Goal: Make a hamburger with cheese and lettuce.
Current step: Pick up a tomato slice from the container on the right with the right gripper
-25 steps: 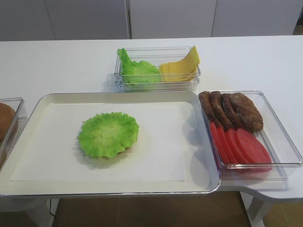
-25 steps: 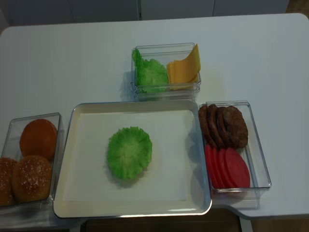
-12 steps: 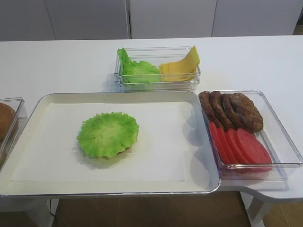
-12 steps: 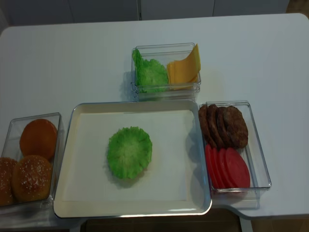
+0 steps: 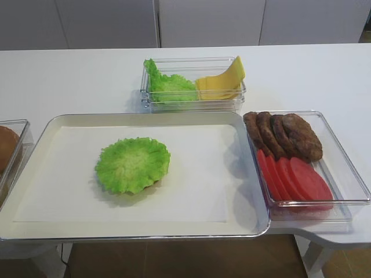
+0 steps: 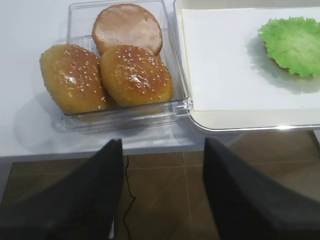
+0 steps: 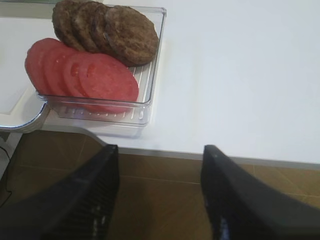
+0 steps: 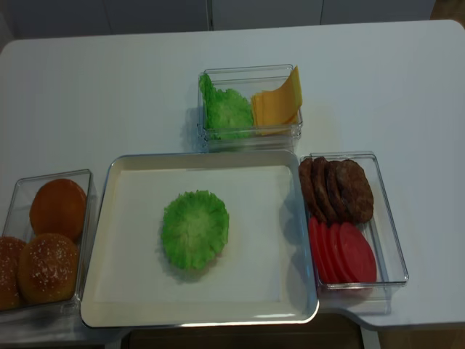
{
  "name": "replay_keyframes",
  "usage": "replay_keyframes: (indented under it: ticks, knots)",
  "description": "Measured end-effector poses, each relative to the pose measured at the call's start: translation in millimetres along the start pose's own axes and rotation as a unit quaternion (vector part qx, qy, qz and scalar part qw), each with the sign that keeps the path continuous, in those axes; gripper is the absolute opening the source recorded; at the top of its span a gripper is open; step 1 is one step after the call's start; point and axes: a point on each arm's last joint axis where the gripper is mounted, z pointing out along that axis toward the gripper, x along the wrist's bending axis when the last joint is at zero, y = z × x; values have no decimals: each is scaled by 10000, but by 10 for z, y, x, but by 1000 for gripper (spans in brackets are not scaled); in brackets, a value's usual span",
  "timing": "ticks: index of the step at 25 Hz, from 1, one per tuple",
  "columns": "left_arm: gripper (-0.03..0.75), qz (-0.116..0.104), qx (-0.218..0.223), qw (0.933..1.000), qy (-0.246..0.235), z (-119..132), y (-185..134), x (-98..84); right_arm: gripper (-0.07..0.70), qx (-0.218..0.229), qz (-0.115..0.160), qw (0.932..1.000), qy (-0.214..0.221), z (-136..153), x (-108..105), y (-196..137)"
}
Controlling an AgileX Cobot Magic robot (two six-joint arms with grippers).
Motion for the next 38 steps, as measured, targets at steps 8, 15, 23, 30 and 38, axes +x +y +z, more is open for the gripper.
replay_keyframes:
  ticks: [8,15,23,30,38]
  knots:
    - [382,0,0,10000,0,0,0,0,397,0,0,10000,0,0,0,0]
    - [382,0,0,10000,0,0,0,0,398,-47,17,10000,-2,-5,0,10]
    - [382,0,0,10000,0,0,0,0,398,-225,208,9989,353,-120,72,267]
    - [382,0,0,10000,0,0,0,0,398,-599,764,9941,480,-61,78,752]
    - [382,0,0,10000,0,0,0,0,397,150,932,9922,815,261,117,1089]
